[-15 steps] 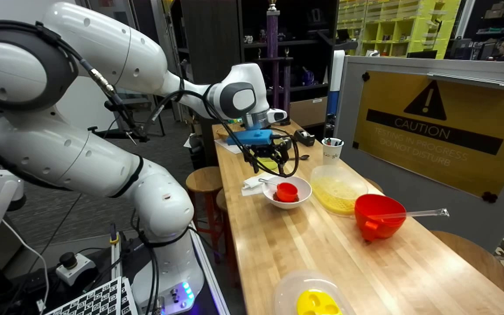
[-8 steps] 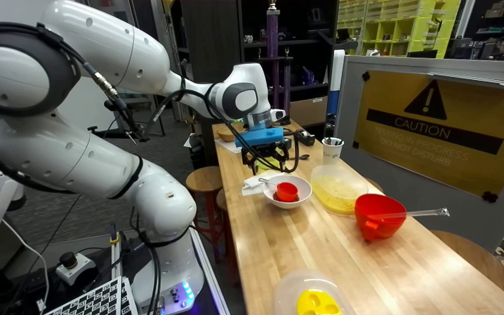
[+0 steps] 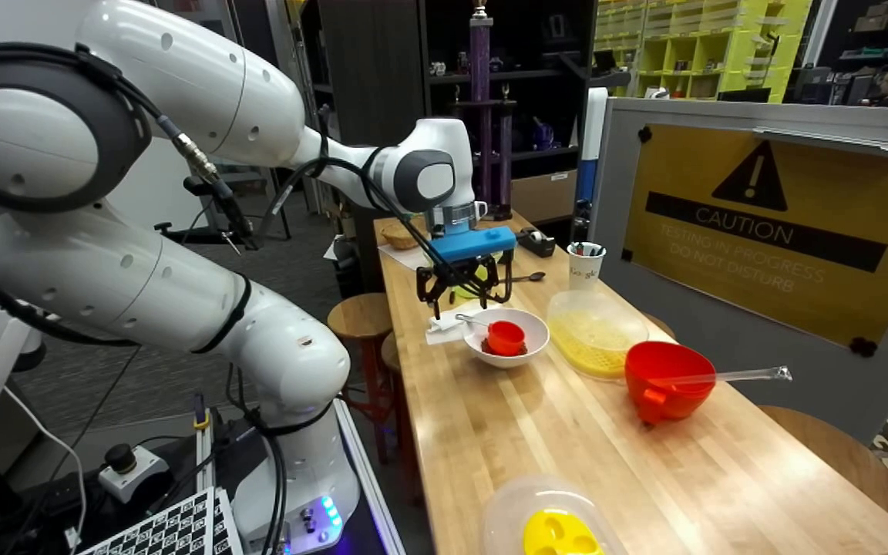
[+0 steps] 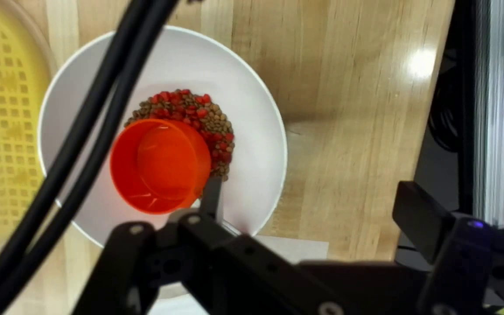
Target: Use the scoop to stir the contents of the white bowl
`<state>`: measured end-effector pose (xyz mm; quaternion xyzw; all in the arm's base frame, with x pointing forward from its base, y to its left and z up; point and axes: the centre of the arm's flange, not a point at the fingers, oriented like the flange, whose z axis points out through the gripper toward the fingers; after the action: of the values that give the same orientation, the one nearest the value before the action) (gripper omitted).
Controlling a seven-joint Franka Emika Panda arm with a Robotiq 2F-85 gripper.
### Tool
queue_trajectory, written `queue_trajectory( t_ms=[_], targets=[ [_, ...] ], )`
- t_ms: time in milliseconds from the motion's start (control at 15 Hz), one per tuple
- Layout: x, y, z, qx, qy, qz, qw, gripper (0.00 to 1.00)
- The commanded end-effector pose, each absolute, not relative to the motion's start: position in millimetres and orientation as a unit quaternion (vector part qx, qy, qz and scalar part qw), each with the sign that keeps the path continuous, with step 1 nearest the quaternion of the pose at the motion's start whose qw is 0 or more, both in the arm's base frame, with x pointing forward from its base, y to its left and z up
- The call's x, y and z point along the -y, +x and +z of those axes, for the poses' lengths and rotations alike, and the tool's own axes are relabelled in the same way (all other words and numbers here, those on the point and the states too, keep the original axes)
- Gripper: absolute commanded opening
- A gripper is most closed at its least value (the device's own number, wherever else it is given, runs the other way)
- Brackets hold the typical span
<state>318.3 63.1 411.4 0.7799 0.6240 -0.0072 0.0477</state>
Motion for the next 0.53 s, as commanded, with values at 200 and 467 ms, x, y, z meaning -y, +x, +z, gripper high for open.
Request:
queue_trajectory(
  t_ms=[200,467],
  targets=[
    [-75,303,404,-0.743,0.666,-0.028,0.051,1.0],
    [-86,301,404,-0.775,0.628,-0.035,0.067,1.0]
  ],
)
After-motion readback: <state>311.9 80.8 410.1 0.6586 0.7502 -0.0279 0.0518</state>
